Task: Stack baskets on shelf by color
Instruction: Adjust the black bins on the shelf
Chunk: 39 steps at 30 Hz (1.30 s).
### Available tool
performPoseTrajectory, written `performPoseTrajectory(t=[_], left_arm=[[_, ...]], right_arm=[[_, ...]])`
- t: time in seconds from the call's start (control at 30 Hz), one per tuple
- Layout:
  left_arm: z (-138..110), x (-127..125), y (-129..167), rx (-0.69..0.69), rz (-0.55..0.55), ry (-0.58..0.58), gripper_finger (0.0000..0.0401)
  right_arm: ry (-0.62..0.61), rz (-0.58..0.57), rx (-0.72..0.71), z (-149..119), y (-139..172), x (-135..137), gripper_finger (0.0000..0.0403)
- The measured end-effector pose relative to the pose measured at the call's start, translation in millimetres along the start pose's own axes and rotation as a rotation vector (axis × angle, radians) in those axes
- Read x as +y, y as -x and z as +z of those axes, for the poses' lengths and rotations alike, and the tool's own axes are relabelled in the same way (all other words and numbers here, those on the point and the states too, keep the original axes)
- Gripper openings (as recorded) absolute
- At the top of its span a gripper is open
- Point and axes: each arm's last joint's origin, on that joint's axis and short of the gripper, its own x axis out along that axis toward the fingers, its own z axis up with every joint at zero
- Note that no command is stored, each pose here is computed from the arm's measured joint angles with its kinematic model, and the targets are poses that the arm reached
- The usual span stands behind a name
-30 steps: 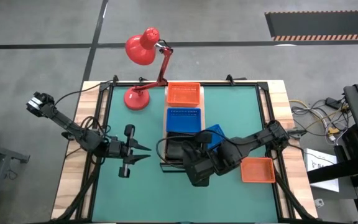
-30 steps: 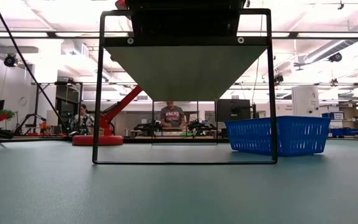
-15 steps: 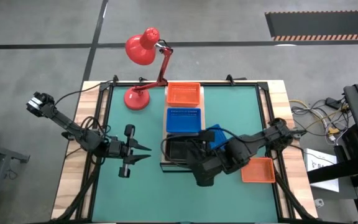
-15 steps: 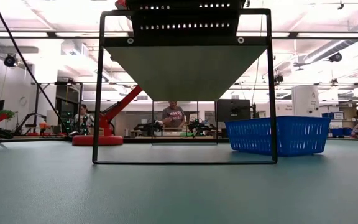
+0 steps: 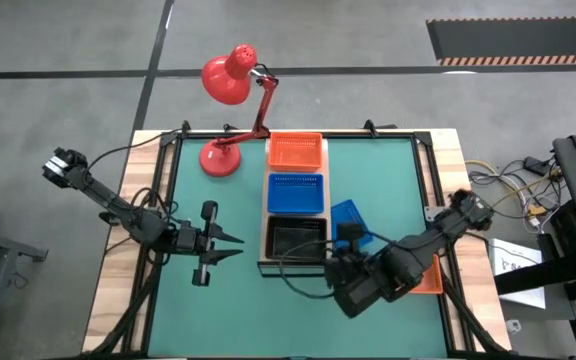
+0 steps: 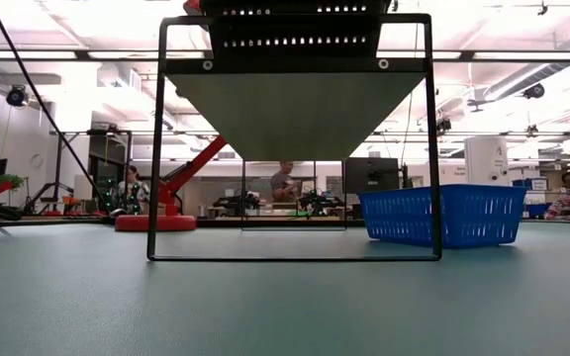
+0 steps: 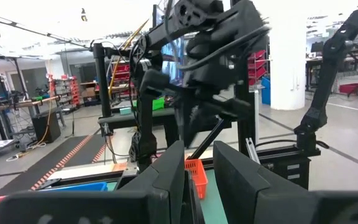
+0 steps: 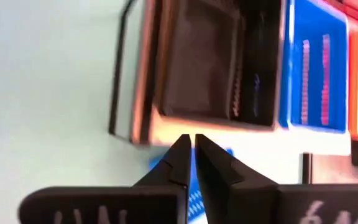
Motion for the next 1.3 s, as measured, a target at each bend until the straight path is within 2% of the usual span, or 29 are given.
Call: performPoseTrajectory(t=[0.13, 0.57, 0.77, 1.1, 1.3], left_arm=[[0, 0, 0, -0.001, 0.0, 0.001, 0.007], [0, 0, 0, 0.004, 0.005, -0.009, 0.007], [0, 0, 0, 0.003, 0.004, -0.01, 0.007], [-1, 0, -1, 0.006, 0.003, -0.013, 0.007], [-1, 0, -1, 0.005, 0.002, -0.013, 0.007]], right_arm=[[-0.024, -0.003, 0.006, -24, 0, -8, 0.0009], [-0.017, 0.063, -0.281, -81, -20, -15, 0.0009], [-0.023, 0.054, -0.335, -101, -35, -17, 0.0008], [-0.086, 0.053, -0.393, -119, -69, -20, 0.0008], [-0.096, 0.074, -0.403, -122, -77, -16, 0.0008]])
